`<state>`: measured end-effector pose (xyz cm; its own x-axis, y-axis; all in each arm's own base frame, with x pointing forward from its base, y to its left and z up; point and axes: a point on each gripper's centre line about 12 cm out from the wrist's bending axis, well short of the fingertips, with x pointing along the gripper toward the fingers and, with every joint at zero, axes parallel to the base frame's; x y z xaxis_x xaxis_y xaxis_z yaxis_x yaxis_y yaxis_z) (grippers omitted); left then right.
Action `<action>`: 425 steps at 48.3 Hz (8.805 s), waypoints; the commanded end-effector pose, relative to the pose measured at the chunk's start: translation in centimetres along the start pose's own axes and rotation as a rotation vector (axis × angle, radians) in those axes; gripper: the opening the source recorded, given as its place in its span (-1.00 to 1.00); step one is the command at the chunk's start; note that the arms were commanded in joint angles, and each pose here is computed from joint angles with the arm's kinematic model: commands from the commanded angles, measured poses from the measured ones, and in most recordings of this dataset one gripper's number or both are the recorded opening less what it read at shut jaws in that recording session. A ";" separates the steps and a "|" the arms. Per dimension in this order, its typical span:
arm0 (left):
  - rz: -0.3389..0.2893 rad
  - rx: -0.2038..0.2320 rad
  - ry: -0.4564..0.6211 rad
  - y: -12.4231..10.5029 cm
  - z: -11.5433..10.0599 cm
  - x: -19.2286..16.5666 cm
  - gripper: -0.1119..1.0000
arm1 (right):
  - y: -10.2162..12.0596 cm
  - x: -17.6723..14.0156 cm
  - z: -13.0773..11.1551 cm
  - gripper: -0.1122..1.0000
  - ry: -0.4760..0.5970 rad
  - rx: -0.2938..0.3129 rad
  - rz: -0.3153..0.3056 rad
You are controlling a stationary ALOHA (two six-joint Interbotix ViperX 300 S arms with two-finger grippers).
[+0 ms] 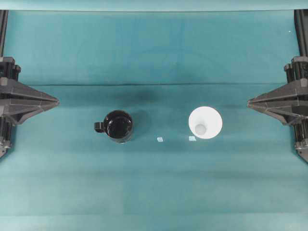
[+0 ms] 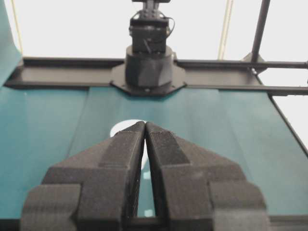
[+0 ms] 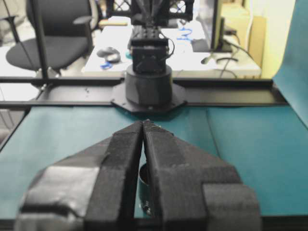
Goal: Put the paper cup into the moved cup holder.
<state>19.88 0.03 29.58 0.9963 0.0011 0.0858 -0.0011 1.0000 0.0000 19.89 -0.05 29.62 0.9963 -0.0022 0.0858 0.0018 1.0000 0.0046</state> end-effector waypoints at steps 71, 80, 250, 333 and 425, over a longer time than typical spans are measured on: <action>0.003 -0.039 0.790 -0.4 -12.0 2.7 -0.80 | 0.1 1.3 -7.2 -0.77 0.631 0.125 -0.038; 0.024 -0.049 0.822 0.0 -12.8 2.8 -0.80 | 0.1 1.3 -7.2 -0.77 0.639 0.126 -0.039; 0.045 -0.074 0.527 0.9 -17.7 6.7 -0.44 | 0.1 1.1 -7.4 -0.77 0.664 0.197 -0.062; 0.010 -0.025 0.540 0.3 -19.2 16.2 -0.44 | 0.1 1.1 -7.4 -0.77 0.666 0.194 -0.062; 0.011 -0.042 0.604 0.1 -16.7 12.4 0.66 | 0.1 0.9 -7.6 -0.77 0.685 0.194 -0.064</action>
<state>33.93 0.20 12.45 0.8489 0.0015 -0.5285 -0.0258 0.9989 -0.0386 21.03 0.11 21.24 0.8113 0.0063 -0.5845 0.1086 0.9809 0.1613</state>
